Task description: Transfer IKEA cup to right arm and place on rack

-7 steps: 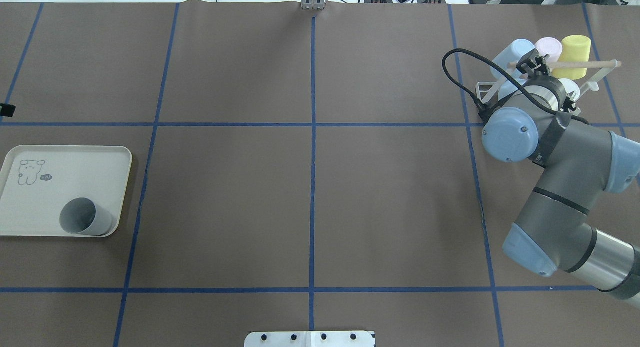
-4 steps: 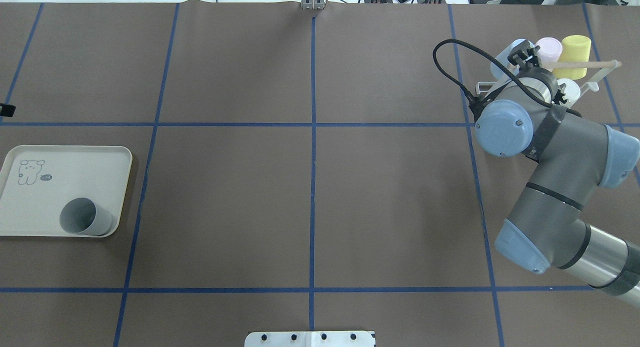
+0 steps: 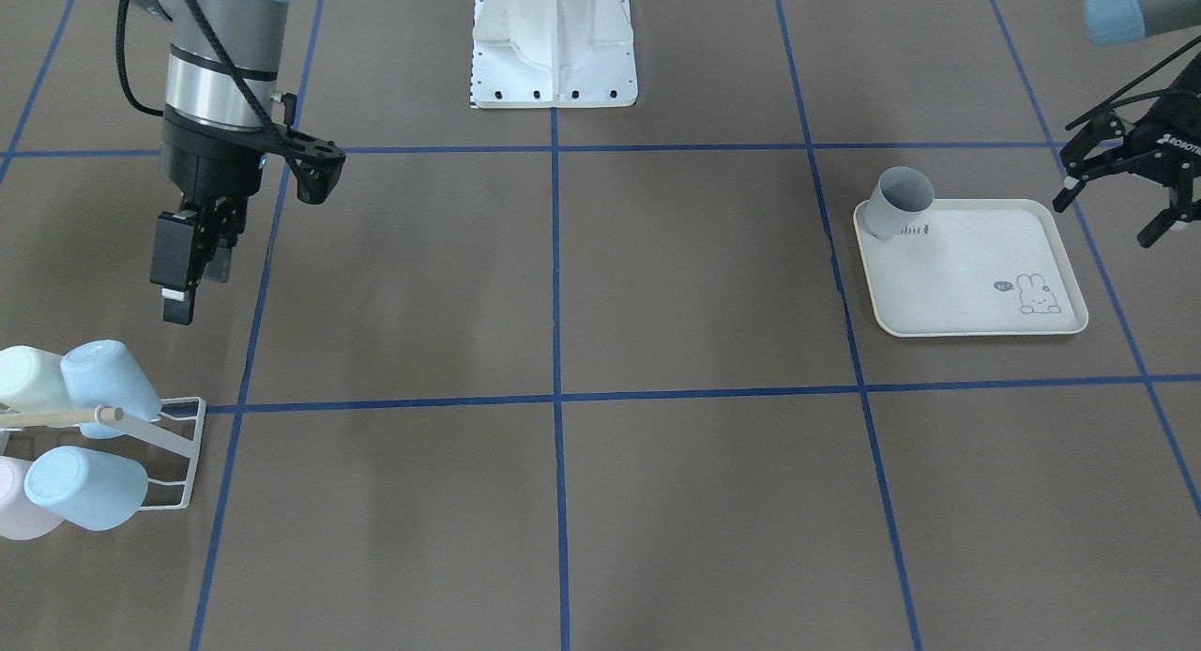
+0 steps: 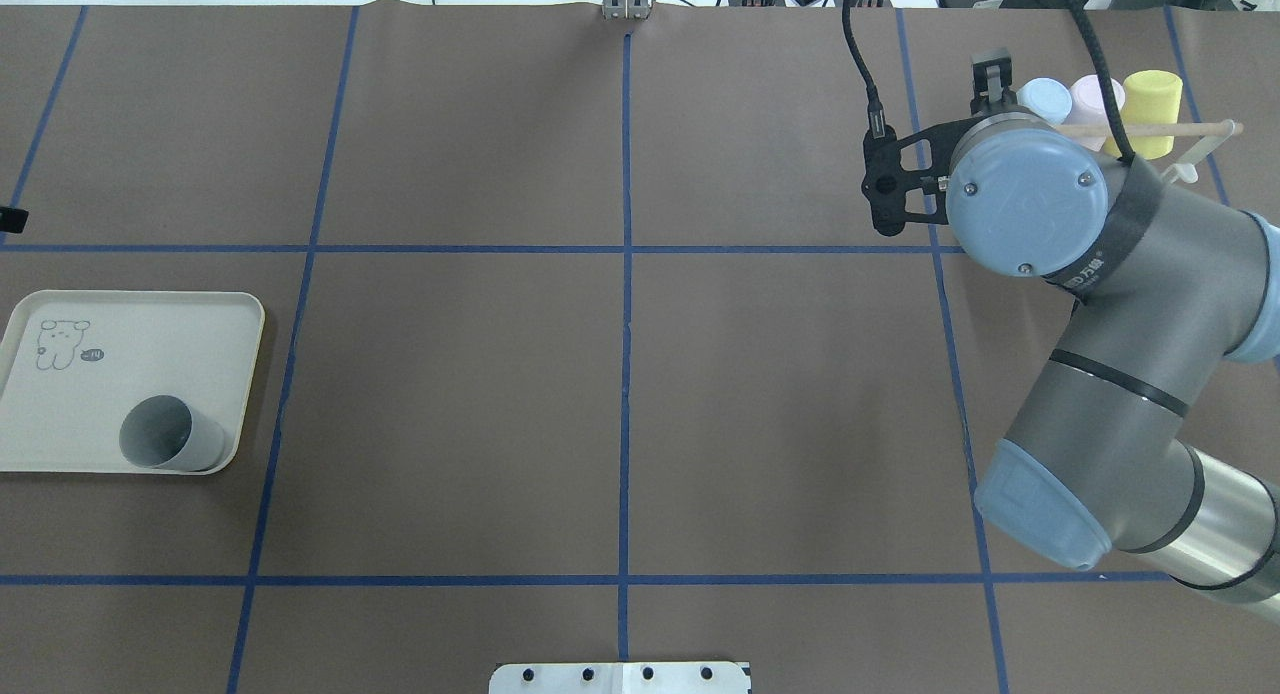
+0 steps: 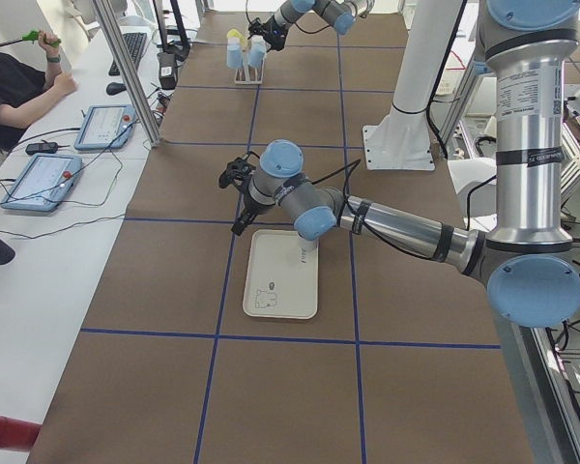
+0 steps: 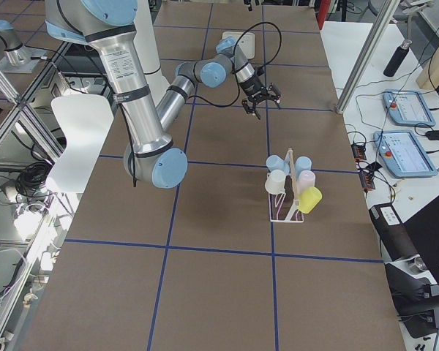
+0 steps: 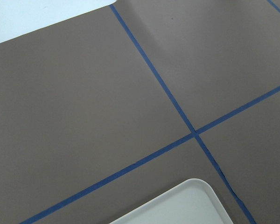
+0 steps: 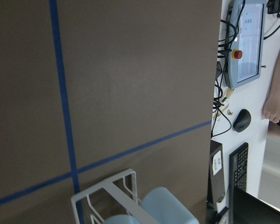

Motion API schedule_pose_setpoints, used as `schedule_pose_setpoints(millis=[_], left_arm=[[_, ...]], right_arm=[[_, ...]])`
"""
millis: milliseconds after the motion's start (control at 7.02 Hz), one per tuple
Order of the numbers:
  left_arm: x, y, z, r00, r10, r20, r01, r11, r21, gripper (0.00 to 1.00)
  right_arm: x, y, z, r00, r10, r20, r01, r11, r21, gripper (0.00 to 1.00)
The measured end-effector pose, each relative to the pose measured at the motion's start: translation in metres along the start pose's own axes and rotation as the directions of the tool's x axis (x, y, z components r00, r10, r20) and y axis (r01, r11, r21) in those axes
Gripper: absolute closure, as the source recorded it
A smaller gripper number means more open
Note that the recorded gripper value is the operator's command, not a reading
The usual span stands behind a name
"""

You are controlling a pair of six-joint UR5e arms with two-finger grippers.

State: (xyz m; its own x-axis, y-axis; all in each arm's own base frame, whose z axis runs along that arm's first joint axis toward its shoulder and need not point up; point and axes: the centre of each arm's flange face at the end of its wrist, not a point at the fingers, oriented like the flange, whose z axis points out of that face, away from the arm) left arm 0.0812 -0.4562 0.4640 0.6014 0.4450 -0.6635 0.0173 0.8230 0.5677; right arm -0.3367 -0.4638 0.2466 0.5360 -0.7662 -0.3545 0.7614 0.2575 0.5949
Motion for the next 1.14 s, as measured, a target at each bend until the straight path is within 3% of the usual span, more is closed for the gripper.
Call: schedule_pose_setpoints(millis=[142,285,427,570,712,855,1140], left_arm=[[0.002,0.010,0.004,0.999,-0.044,-0.005,0.044,0.999,-0.006,0.00],[0.010,0.028,0.012,0.997,-0.081,-0.016,0.081,0.997,-0.008,0.00],[0.022,0.047,0.025,0.992,-0.122,-0.023,0.122,0.992,-0.006,0.00],[0.036,0.061,0.040,0.986,-0.164,-0.019,0.163,0.987,-0.006,0.00],[0.049,0.076,0.056,0.980,-0.199,-0.003,0.199,0.980,-0.015,0.00],[0.055,0.091,0.065,0.977,-0.214,0.014,0.215,0.976,-0.034,0.00],[0.067,0.114,0.080,0.978,-0.205,0.026,0.207,0.975,-0.079,0.00]], right_arm=[[-0.008,-0.012,-0.009,0.980,0.182,0.081,-0.189,0.978,0.085,0.02],[-0.016,-0.023,-0.020,0.919,0.349,0.186,-0.376,0.916,0.142,0.02],[-0.022,-0.031,-0.033,0.837,0.471,0.278,-0.525,0.834,0.167,0.01],[-0.030,-0.039,-0.046,0.772,0.535,0.342,-0.613,0.770,0.179,0.01],[-0.038,-0.044,-0.053,0.736,0.558,0.382,-0.653,0.735,0.182,0.01],[-0.044,-0.048,-0.056,0.722,0.564,0.401,-0.666,0.724,0.181,0.01],[-0.053,-0.051,-0.057,0.716,0.564,0.413,-0.670,0.721,0.178,0.01]])
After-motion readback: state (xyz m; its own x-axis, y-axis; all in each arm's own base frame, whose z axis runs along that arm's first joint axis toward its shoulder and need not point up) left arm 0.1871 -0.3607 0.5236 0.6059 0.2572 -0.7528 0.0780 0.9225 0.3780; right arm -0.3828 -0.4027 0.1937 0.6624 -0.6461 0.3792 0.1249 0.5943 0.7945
